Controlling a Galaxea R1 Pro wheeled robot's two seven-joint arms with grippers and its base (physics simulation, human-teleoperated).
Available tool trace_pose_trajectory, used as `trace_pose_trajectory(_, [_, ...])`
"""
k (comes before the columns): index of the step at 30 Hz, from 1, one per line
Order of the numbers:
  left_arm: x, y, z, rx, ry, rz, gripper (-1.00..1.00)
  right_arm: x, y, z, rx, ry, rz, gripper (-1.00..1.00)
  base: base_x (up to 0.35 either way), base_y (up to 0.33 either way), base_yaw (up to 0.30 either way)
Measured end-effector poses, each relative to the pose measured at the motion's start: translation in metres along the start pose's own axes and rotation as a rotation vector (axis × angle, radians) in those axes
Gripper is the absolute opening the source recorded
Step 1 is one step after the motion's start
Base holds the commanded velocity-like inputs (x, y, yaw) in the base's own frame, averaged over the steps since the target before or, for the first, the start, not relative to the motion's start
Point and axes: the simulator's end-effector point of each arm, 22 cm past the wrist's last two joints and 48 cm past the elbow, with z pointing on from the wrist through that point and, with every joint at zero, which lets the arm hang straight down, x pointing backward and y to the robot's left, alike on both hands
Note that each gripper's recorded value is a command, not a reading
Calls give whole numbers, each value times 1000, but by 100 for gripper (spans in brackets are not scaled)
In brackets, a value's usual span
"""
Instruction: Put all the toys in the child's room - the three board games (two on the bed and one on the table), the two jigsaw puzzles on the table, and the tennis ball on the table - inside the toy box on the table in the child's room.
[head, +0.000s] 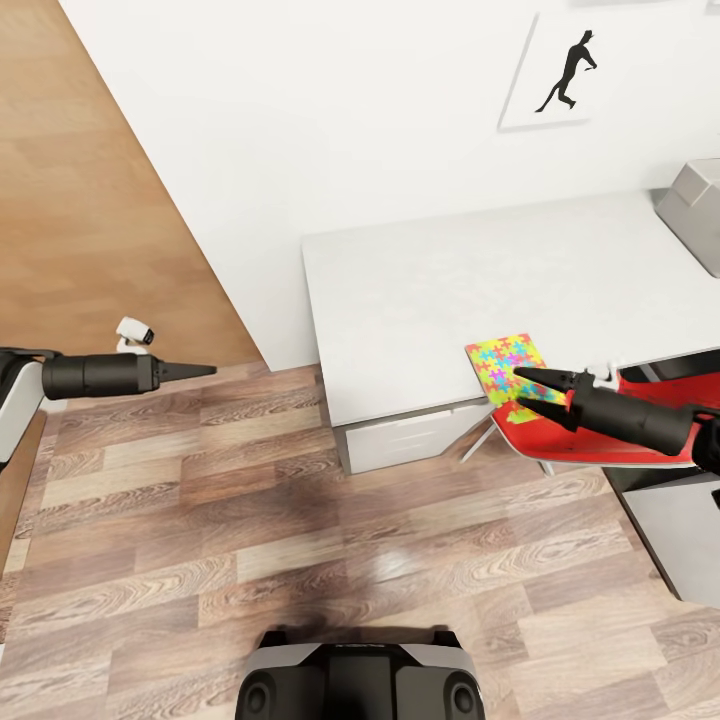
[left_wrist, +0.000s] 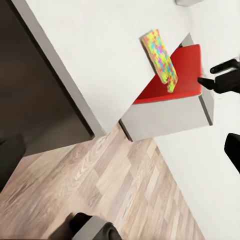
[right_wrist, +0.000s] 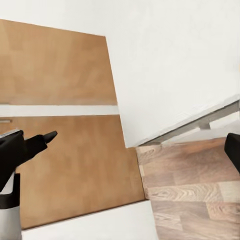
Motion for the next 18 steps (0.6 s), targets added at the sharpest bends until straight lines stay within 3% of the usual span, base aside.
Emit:
trace_pose_trajectory(11, [7, 19, -9, -32, 1, -48, 100, 71, -19, -11, -65, 75, 125, 100, 0, 0, 0])
trace_pose_trajectory(18, [17, 40, -14, -59, -2, -110, 100, 119, -50, -22, -14, 122, 192, 100, 0, 0, 0])
